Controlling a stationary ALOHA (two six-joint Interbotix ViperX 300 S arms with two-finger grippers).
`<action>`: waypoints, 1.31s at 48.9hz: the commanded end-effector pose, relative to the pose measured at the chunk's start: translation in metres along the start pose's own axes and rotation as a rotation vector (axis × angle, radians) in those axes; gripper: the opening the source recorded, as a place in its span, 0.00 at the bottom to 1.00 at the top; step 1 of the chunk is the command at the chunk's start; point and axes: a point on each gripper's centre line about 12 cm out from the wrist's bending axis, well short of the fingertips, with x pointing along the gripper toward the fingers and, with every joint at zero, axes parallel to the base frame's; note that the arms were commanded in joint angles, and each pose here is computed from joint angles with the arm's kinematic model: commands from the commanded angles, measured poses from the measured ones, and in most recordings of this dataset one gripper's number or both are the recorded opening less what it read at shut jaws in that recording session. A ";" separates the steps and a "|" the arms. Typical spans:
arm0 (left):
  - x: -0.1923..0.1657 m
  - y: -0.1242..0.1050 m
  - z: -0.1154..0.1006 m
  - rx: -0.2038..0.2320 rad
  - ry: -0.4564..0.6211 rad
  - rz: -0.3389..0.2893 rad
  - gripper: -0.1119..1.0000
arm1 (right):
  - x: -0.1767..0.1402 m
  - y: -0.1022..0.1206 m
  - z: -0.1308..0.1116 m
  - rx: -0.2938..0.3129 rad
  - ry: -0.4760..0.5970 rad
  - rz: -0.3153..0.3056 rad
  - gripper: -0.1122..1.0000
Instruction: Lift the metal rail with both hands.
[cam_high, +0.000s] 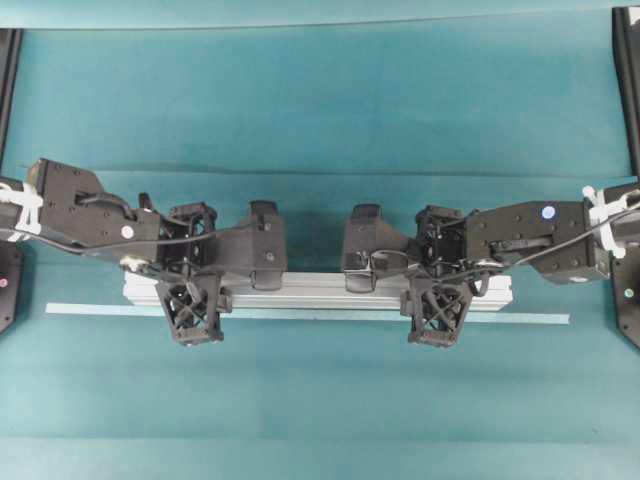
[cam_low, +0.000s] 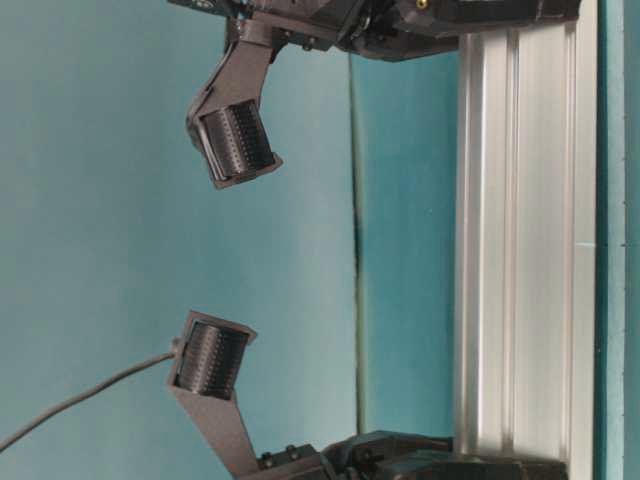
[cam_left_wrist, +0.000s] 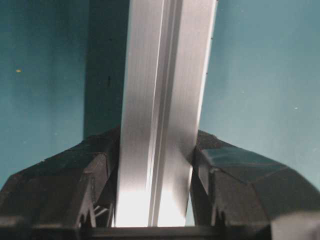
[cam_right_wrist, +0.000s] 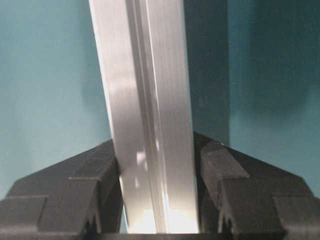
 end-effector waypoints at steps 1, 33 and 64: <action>-0.002 -0.001 0.002 -0.014 -0.014 -0.002 0.42 | 0.001 0.002 0.000 0.004 0.002 0.004 0.45; 0.002 0.004 -0.004 -0.009 -0.002 0.003 0.42 | 0.004 0.004 0.001 0.014 -0.001 0.012 0.45; 0.003 0.001 0.001 0.103 -0.063 -0.004 0.42 | 0.006 0.003 -0.002 0.019 -0.007 0.012 0.45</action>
